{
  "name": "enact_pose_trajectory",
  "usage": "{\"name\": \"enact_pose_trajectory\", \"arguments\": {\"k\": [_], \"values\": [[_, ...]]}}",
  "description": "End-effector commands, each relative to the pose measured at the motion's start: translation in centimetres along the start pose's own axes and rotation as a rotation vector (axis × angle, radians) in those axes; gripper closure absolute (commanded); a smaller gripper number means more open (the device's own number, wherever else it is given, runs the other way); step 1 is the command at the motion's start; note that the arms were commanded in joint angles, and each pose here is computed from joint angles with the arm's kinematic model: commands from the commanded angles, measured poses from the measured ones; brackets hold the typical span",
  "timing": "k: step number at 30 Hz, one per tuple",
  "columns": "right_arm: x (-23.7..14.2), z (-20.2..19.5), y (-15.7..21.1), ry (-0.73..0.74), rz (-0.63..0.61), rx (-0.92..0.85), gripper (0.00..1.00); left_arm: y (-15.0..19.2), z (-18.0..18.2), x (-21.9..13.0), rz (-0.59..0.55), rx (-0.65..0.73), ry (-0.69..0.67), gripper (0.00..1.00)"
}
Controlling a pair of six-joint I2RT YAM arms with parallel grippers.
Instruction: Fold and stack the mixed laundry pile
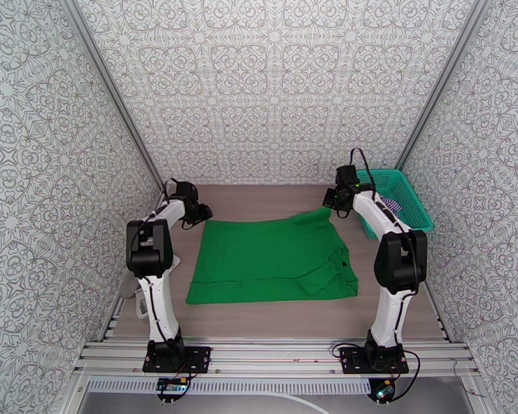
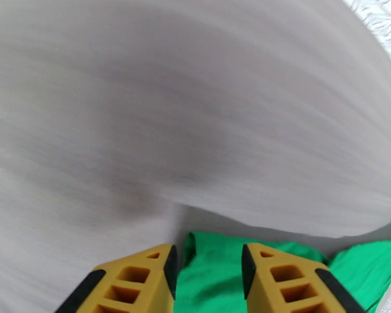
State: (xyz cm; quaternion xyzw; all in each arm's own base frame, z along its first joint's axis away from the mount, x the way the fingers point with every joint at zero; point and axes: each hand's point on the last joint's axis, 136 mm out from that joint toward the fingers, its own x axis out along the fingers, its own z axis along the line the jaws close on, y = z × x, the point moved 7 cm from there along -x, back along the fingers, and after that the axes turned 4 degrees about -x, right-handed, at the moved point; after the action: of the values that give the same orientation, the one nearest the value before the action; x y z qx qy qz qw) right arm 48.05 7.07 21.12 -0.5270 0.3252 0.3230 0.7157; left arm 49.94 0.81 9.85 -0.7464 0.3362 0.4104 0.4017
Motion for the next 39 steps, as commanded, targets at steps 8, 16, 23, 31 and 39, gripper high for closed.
{"name": "enact_pose_trajectory", "arguments": {"k": [8,16,23,31,39], "values": [[0.4,0.2,-0.9,-0.018,-0.013,0.018,1.00,-0.1,-0.1,0.9,0.019,0.041,-0.041,0.91],[-0.1,-0.2,-0.1,-0.009,-0.005,0.015,1.00,-0.3,-1.4,-2.1,-0.118,0.110,0.097,1.00],[-1.3,-0.7,1.1,0.003,-0.005,0.014,1.00,0.6,-1.2,-5.1,-0.221,0.143,0.224,1.00],[-2.6,-1.3,2.5,0.016,-0.006,0.018,1.00,2.0,-0.1,-6.5,-0.221,0.133,0.263,1.00],[-4.3,-2.1,4.2,0.042,-0.005,0.018,1.00,3.8,0.0,-7.9,-0.220,0.136,0.285,1.00]]}}
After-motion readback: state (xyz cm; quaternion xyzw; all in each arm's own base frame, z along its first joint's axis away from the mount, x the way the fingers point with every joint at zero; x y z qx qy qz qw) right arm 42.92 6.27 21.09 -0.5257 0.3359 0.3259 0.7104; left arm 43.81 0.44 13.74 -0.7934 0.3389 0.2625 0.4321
